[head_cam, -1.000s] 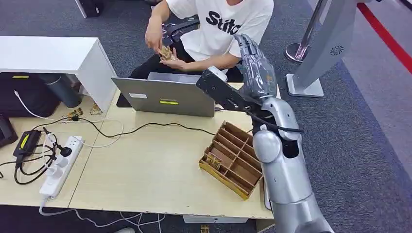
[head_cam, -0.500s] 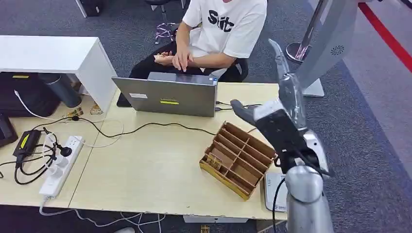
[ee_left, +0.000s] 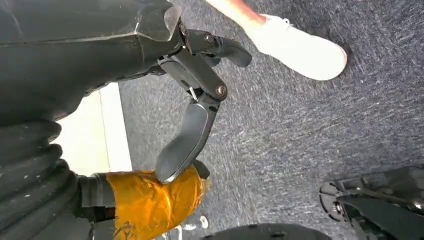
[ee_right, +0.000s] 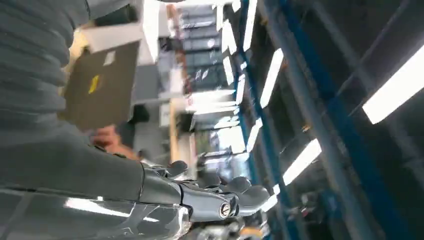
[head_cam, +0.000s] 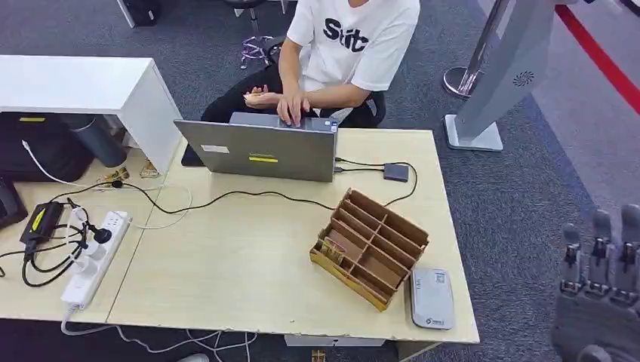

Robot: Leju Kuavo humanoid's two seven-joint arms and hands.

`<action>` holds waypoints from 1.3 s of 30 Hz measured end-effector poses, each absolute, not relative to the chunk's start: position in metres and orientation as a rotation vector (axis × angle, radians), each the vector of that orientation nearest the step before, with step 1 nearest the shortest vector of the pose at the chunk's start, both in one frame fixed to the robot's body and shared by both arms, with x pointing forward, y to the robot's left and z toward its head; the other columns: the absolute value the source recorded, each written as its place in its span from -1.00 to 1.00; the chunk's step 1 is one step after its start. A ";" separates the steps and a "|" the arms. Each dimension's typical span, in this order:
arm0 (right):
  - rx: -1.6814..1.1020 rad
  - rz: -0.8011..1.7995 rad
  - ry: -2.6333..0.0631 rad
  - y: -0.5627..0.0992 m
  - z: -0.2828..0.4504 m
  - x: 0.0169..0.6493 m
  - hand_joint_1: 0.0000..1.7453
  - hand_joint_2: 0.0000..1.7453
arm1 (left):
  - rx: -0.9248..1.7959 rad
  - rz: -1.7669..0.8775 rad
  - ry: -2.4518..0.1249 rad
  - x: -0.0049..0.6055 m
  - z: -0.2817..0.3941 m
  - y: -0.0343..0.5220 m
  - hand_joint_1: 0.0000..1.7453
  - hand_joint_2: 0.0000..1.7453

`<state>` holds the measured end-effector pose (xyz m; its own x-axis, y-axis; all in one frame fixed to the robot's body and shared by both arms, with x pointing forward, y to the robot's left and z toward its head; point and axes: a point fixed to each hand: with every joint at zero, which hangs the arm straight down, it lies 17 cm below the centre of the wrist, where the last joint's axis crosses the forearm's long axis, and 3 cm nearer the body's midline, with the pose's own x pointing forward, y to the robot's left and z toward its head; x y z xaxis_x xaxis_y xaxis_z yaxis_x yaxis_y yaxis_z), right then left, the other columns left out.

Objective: Pass the card to the sensor for recognition and then transmit it.

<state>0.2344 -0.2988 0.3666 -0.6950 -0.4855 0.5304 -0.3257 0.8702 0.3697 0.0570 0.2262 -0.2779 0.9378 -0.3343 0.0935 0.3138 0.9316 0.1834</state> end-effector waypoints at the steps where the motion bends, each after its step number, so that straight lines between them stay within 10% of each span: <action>1: 0.544 -0.330 -2.379 -0.302 0.362 0.236 -1.00 1.00 | 0.168 -0.329 -0.124 0.057 -0.278 0.226 -1.00 1.00; 39: 0.558 -1.165 -1.834 -0.446 0.146 0.270 -1.00 1.00 | 0.153 -0.360 -0.146 0.057 -0.278 0.227 -1.00 1.00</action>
<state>0.2696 -0.4457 0.1464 -0.5226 -0.7364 0.4298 0.0757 0.4620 0.8836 0.0565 0.2265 -0.2782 0.9257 -0.3605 0.1148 0.3385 0.9247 0.1742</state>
